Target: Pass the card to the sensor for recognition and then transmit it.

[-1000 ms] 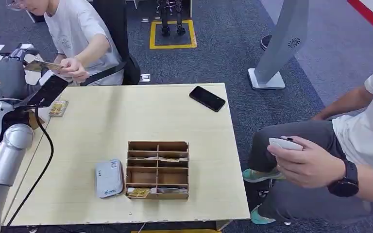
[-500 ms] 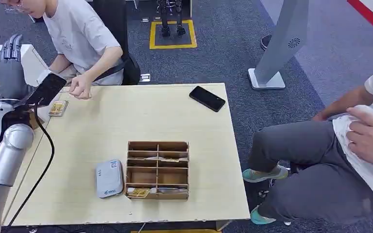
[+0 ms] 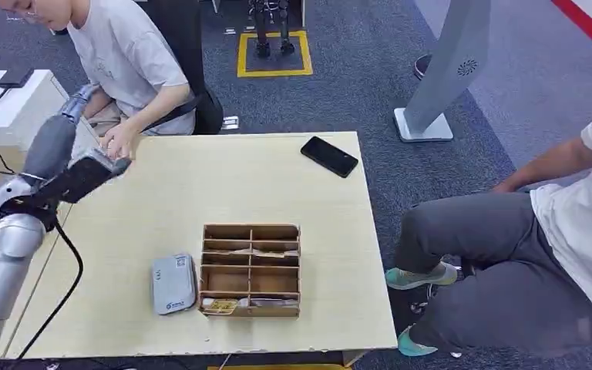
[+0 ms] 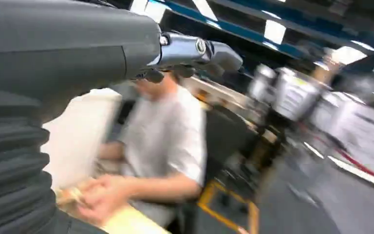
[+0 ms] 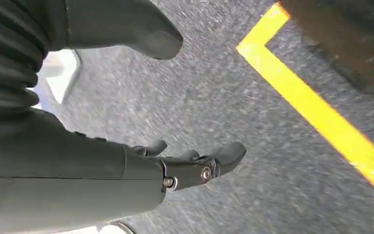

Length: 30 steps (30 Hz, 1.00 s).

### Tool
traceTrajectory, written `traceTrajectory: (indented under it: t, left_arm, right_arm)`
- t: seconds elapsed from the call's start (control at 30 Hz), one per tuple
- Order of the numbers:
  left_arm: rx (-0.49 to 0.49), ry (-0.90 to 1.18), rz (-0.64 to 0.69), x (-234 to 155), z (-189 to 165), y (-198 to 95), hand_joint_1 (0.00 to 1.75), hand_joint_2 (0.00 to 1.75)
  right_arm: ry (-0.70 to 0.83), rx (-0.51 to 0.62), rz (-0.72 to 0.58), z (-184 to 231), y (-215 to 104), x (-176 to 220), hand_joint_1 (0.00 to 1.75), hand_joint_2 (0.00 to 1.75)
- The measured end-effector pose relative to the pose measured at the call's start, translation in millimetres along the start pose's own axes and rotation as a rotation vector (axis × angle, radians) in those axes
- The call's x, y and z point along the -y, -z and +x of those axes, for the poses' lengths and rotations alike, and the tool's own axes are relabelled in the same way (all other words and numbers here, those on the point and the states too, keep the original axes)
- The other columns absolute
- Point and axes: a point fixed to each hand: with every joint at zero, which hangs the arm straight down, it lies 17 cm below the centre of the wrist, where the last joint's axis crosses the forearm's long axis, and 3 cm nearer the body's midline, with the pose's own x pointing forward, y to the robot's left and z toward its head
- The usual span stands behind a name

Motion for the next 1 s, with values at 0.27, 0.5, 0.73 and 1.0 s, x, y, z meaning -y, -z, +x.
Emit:
traceTrajectory:
  t: [0.27,0.5,0.73,1.0]
  left_arm:
    - [0.422,-0.028,-0.144,55.5,149.0,-44.1,0.0,1.75]
    - [0.53,-0.049,-0.186,65.9,188.5,-69.8,0.0,1.75]
    - [0.527,0.029,-0.186,76.2,187.2,-79.3,0.0,1.75]
    - [0.479,0.197,-0.173,100.3,173.3,-85.4,0.0,1.75]
  right_arm:
    - [0.024,0.008,-0.011,-0.9,-2.8,2.4,0.0,1.75]
    - [0.034,0.019,-0.014,5.0,-2.9,2.3,0.0,1.75]
    - [0.046,0.0,-0.023,2.1,-3.8,4.5,0.0,1.75]
    - [0.052,-0.011,-0.037,-0.2,-7.2,8.3,0.0,1.75]
